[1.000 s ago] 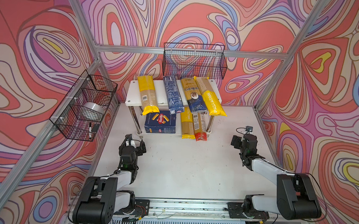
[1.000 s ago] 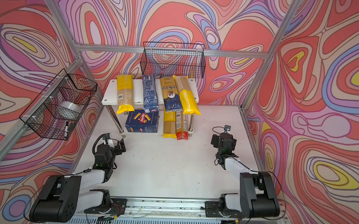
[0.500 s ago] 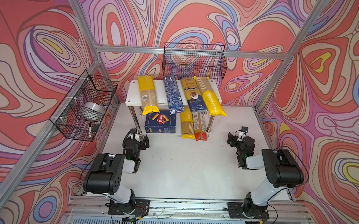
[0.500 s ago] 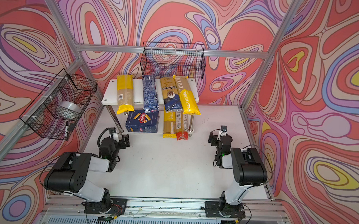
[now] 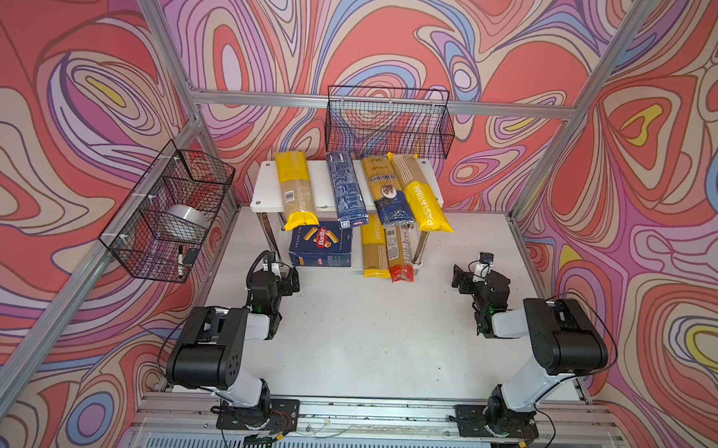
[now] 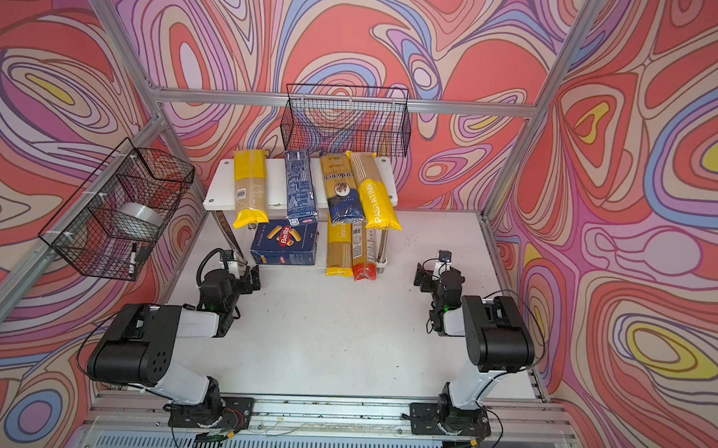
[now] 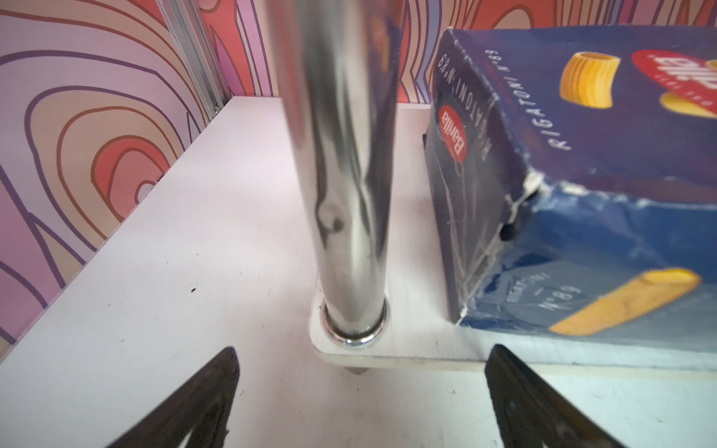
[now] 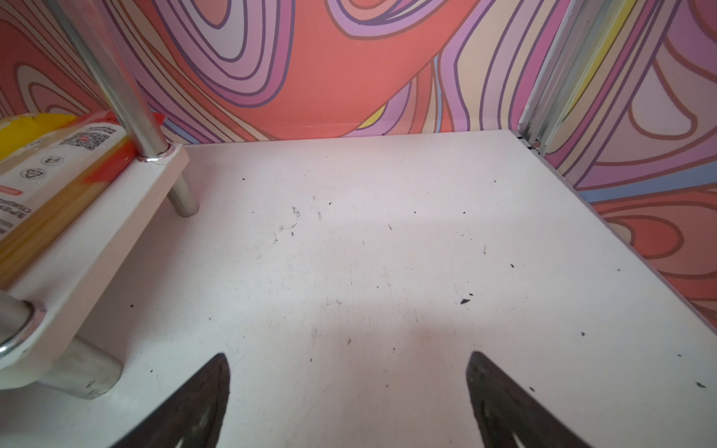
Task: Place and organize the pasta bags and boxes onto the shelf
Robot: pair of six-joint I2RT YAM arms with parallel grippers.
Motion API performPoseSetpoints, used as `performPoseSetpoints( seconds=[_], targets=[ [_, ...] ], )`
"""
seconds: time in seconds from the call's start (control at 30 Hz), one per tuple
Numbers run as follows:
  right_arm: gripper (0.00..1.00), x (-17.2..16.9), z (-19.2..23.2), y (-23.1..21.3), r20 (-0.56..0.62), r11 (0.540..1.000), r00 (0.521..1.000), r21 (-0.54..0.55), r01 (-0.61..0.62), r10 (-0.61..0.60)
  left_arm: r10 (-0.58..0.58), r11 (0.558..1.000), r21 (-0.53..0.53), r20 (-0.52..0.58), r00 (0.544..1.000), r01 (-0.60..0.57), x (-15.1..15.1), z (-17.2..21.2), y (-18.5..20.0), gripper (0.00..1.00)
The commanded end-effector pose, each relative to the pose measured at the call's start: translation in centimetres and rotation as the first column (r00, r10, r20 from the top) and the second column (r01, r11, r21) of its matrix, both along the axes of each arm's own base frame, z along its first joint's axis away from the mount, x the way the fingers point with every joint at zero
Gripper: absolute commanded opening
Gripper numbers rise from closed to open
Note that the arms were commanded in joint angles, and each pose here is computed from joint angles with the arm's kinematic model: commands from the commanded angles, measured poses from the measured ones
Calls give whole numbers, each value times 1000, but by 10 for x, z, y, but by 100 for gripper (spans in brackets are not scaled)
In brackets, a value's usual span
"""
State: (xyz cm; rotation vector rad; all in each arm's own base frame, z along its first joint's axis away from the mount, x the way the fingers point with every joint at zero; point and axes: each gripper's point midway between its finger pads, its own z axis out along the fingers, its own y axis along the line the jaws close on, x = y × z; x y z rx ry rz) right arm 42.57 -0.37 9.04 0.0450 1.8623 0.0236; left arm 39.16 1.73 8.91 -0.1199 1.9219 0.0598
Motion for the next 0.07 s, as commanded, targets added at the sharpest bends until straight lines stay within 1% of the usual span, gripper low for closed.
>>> performPoseSetpoints(
  seconds=[0.0,0.03],
  targets=[
    [98,3,1,-4,-2,1000,1000,1,29,-29,-9,1000,15,-6,1000,10,0,-1,-1,100],
    [99,3,2,-4,-1,1000,1000,1,26,-26,-9,1000,15,-6,1000,10,0,0,-1,100]
  ],
)
